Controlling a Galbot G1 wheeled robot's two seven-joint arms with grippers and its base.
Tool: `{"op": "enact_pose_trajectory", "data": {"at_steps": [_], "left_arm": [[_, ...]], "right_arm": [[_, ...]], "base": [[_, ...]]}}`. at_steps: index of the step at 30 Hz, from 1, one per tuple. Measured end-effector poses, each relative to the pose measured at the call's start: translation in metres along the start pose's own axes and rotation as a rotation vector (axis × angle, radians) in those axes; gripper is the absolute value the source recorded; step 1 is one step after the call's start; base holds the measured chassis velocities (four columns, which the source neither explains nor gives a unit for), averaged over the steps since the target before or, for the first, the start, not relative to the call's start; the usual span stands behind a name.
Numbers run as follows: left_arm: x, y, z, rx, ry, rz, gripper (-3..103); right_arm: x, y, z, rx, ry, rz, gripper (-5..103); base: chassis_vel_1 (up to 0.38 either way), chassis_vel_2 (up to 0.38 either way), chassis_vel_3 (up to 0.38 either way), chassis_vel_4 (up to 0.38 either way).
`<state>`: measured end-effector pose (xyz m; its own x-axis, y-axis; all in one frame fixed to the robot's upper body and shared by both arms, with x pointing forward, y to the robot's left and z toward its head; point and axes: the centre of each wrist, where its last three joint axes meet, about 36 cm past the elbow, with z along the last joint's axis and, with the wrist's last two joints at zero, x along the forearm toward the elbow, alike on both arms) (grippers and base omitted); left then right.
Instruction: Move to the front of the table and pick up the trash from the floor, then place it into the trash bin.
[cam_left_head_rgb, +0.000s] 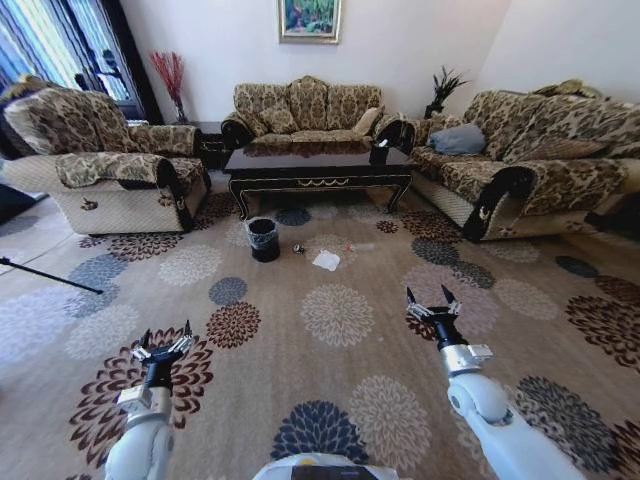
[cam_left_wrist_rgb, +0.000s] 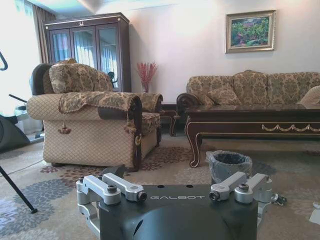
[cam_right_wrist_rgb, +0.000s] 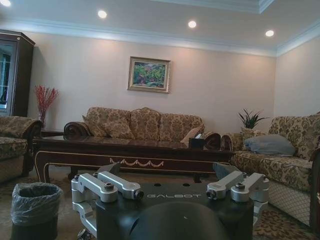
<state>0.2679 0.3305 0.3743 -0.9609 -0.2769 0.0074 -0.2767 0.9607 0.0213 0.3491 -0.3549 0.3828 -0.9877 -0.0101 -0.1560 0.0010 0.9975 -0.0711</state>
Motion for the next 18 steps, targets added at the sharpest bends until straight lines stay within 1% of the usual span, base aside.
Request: {"op": "enact_pose_trajectory", "data": {"at_steps": [5,18], "left_arm": [[-0.0007,-0.0001,0.0001,0.0,-0.001,0.0,100],[-0.0014,0.0,-0.0004,-0.003,-0.004,0.002,100]], "right_arm": [[-0.0004,0.0007,0.0002,-0.007,0.0,0.01,100],[0.0002,-0.0005,0.0013,-0.002,0.002,0.017,100]], "base": [[0.0,0.0,0.0,0.0],[0.0,0.0,0.0,0.0]]}}
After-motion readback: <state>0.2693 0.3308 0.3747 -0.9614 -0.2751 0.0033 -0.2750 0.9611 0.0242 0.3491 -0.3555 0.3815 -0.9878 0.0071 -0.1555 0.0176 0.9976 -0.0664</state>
